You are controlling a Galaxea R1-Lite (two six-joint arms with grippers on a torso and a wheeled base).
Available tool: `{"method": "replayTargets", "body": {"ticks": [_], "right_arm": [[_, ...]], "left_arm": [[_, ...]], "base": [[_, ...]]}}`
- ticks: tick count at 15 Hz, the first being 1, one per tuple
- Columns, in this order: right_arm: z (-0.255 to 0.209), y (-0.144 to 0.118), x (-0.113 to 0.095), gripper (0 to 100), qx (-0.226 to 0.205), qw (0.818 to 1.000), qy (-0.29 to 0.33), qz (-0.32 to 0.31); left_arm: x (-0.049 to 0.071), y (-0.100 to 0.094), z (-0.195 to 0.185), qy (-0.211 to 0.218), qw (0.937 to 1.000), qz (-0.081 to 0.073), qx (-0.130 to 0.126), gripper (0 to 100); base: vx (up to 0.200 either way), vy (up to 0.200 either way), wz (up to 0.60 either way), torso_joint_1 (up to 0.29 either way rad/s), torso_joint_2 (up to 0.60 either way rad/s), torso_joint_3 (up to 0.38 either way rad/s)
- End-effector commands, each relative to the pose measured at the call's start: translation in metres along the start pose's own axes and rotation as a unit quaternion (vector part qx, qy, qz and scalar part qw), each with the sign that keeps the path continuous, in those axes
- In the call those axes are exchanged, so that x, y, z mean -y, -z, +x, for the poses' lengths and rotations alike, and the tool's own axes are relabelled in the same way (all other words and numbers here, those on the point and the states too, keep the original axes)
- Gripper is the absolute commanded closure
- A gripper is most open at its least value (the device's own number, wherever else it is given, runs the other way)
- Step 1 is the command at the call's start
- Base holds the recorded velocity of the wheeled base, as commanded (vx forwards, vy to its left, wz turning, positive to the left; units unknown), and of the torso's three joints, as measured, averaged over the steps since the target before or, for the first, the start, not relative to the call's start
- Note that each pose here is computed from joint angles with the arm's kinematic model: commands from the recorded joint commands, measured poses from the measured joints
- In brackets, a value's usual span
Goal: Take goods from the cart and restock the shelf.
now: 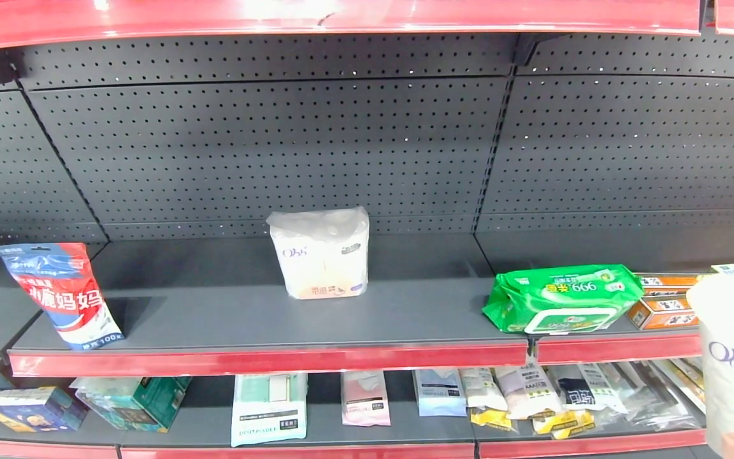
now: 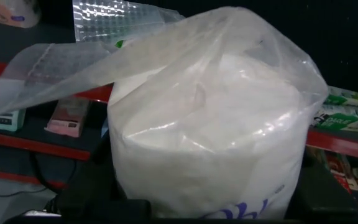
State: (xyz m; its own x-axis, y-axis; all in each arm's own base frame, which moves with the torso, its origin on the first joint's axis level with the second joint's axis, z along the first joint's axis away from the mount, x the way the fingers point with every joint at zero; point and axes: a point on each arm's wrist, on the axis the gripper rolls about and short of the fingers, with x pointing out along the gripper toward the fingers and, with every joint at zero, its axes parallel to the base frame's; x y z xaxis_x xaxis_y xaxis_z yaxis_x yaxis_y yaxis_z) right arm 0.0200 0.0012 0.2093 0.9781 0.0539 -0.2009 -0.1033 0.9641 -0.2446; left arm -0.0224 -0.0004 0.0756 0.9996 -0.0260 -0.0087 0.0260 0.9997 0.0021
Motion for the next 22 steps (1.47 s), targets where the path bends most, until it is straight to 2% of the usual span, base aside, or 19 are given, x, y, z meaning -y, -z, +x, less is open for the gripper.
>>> {"method": "replayTargets", "body": {"ticks": [1,3,4,5,6,7,8,10,11,12,13,14,15,16,17,18,19,22], "right_arm": [[-0.002,0.002,-0.001,100,0.004,1.0,0.001,0.0],[-0.011,0.012,-0.004,100,0.02,1.0,0.005,-0.001],[-0.015,0.015,-0.005,100,0.026,1.0,0.007,0.0],[-0.019,0.02,-0.007,100,0.033,0.999,0.014,0.001],[-0.021,0.022,-0.007,100,0.033,0.999,0.029,0.001],[-0.021,0.023,-0.006,100,0.032,0.999,0.036,0.001],[-0.022,0.023,-0.007,100,0.033,0.999,0.037,0.001],[-0.021,0.017,-0.005,100,0.036,0.999,0.039,0.0],[-0.022,0.014,-0.004,100,0.039,0.998,0.043,0.0],[-0.022,0.011,-0.003,100,0.04,0.998,0.044,0.0],[-0.021,0.01,-0.003,100,0.039,0.998,0.045,0.001],[-0.02,0.006,-0.002,100,0.037,0.998,0.05,-0.002],[-0.02,0.006,-0.001,100,0.035,0.998,0.051,-0.003],[-0.018,0.003,0.0,100,0.032,0.998,0.051,-0.004],[-0.018,0.002,0.0,100,0.032,0.998,0.052,-0.005],[-0.018,0.002,0.0,100,0.03,0.998,0.057,-0.009],[-0.018,0.003,0.0,100,0.028,0.998,0.063,-0.012],[-0.018,0.003,0.001,100,0.025,0.997,0.071,-0.024]], "left_arm": [[0.0,0.0,0.0,-0.001,1.0,-0.002,0.001,0],[0.0,0.0,0.001,0.0,1.0,0.0,-0.008,0],[0.0,-0.001,0.002,0.006,0.9998,0.011,-0.015,0],[0.001,-0.012,0.002,0.052,0.9984,0.024,-0.008,0],[0.003,-0.065,0.008,0.094,0.9955,0.006,-0.003,0],[0.003,-0.107,0.028,0.095,0.9949,-0.023,-0.025,0],[0.003,-0.123,0.048,0.093,0.9935,-0.046,-0.045,0],[0.001,-0.125,0.104,0.073,0.9914,-0.033,-0.104,0],[-0.008,-0.119,0.129,0.025,0.9912,-0.029,-0.127,0],[-0.013,-0.111,0.148,0.015,0.9884,-0.013,-0.151,0],[-0.016,-0.107,0.161,0.017,0.9866,0.0,-0.162,0],[-0.019,-0.098,0.187,0.073,0.9804,0.015,-0.182,0],[-0.022,-0.096,0.198,0.109,0.9772,0.021,-0.181,0],[-0.033,-0.088,0.226,0.17,0.9677,0.06,-0.176,0],[-0.044,-0.082,0.248,0.201,0.9596,0.094,-0.173,0],[-0.053,-0.078,0.269,0.235,0.9511,0.115,-0.164,0],[-0.056,-0.072,0.284,0.264,0.9432,0.124,-0.16,0],[-0.055,-0.058,0.321,0.314,0.9297,0.114,-0.155,0]], "base": [[0.0,0.0,0.0,0.0,0.0,0.0],[0.0,0.0,0.0,0.0,0.0,0.0],[0.0,0.0,0.0,0.0,0.0,0.0],[0.0,0.0,0.0,0.0,0.0,0.0],[0.0,0.0,0.0,0.0,0.0,0.0],[0.0,0.0,0.0,0.0,0.0,0.0],[0.0,0.0,0.0,0.0,0.0,0.0],[0.0,0.0,0.0,0.0,0.0,0.0],[0.0,0.0,0.0,0.0,0.0,0.0],[0.0,0.0,0.0,0.0,0.0,0.0],[0.0,0.0,0.0,0.0,0.0,0.0],[0.0,0.0,0.0,0.0,0.0,0.0],[0.0,0.0,0.0,0.0,0.0,0.0],[0.0,0.0,0.0,0.0,0.0,0.0],[0.0,0.0,0.0,0.0,0.0,0.0],[0.0,0.0,0.0,0.0,0.0,0.0],[0.0,0.0,0.0,0.0,0.0,0.0],[0.0,0.0,0.0,0.0,0.0,0.0]]}}
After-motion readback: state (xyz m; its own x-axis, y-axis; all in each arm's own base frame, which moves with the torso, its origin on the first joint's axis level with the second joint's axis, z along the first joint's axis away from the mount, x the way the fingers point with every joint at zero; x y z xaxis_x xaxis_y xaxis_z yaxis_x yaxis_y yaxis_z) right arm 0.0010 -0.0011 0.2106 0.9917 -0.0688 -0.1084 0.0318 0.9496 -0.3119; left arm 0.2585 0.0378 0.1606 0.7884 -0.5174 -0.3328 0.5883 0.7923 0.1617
